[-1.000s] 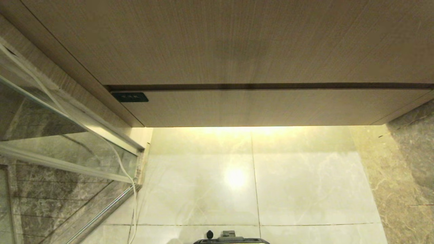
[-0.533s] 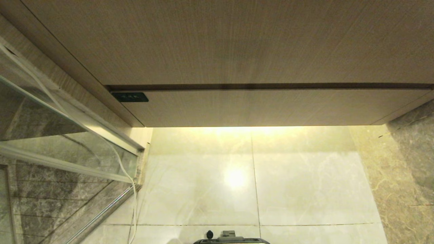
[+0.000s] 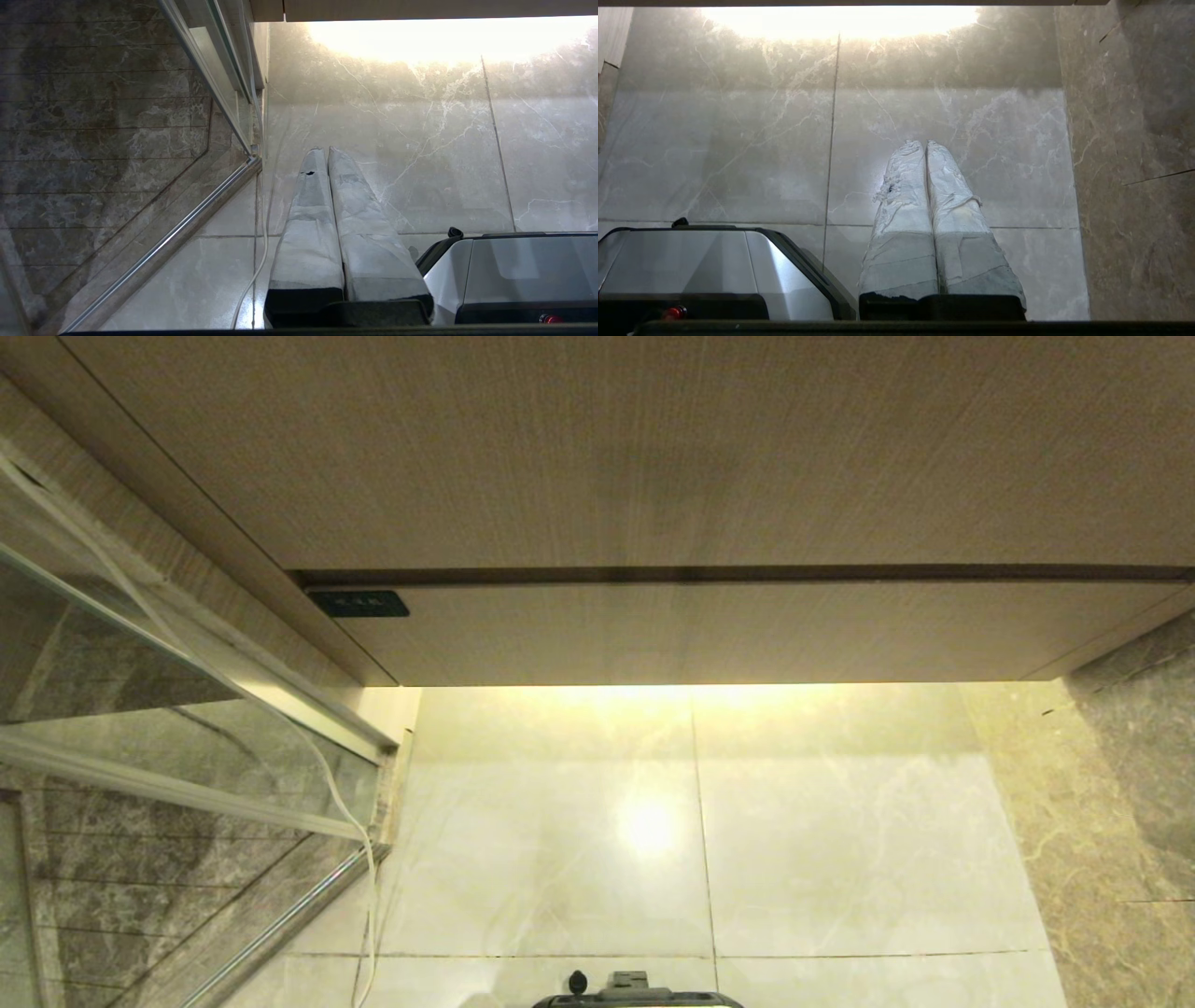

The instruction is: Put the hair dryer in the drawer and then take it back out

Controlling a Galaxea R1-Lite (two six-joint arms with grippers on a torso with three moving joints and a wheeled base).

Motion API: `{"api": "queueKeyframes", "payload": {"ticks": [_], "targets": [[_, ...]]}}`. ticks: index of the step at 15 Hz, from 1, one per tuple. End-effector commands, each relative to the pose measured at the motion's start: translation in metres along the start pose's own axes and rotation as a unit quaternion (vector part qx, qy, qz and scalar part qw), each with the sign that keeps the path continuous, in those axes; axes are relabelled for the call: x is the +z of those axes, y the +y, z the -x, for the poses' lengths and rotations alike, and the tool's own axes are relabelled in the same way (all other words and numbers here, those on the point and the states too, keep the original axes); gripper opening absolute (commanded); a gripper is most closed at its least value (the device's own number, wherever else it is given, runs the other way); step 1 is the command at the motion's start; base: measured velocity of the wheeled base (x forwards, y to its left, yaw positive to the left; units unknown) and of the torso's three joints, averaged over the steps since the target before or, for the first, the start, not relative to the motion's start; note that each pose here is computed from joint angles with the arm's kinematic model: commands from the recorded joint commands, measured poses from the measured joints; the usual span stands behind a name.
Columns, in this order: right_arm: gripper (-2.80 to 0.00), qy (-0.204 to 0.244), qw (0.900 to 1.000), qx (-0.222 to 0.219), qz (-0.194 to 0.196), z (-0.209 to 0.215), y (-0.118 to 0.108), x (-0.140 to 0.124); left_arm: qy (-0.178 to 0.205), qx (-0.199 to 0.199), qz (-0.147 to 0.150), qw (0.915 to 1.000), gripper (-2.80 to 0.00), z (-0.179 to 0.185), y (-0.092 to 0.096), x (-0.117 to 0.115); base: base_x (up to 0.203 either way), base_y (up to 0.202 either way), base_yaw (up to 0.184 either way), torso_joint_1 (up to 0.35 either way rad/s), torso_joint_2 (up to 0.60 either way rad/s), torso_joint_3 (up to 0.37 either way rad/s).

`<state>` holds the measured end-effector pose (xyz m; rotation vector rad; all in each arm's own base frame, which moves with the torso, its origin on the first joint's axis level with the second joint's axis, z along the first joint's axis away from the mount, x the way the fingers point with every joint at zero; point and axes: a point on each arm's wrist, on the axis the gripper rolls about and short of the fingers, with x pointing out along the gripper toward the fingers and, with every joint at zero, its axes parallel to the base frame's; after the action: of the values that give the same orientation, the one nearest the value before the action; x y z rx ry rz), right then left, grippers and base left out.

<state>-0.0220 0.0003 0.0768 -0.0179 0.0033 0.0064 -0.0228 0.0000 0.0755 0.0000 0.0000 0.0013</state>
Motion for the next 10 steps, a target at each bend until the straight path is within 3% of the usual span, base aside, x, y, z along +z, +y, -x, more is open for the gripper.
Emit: {"api": "queueKeyframes", "payload": {"ticks": [1, 10], "targets": [[-2.8, -0.005, 1.0, 0.0, -0.004, 0.0007, 0.0, -0.0005, 0.0, 0.0, 0.0, 1.0, -2.8, 0.0, 0.0, 0.0, 0.0, 0.0, 0.0, 0.0, 0.0, 0.0], [-2.8, -0.005, 1.0, 0.0, -0.004, 0.0008, 0.0, -0.0006, 0.0, 0.0, 0.0, 1.0, -2.8, 0.0, 0.0, 0.0, 0.0, 0.0, 0.0, 0.0, 0.0, 0.0]]}}
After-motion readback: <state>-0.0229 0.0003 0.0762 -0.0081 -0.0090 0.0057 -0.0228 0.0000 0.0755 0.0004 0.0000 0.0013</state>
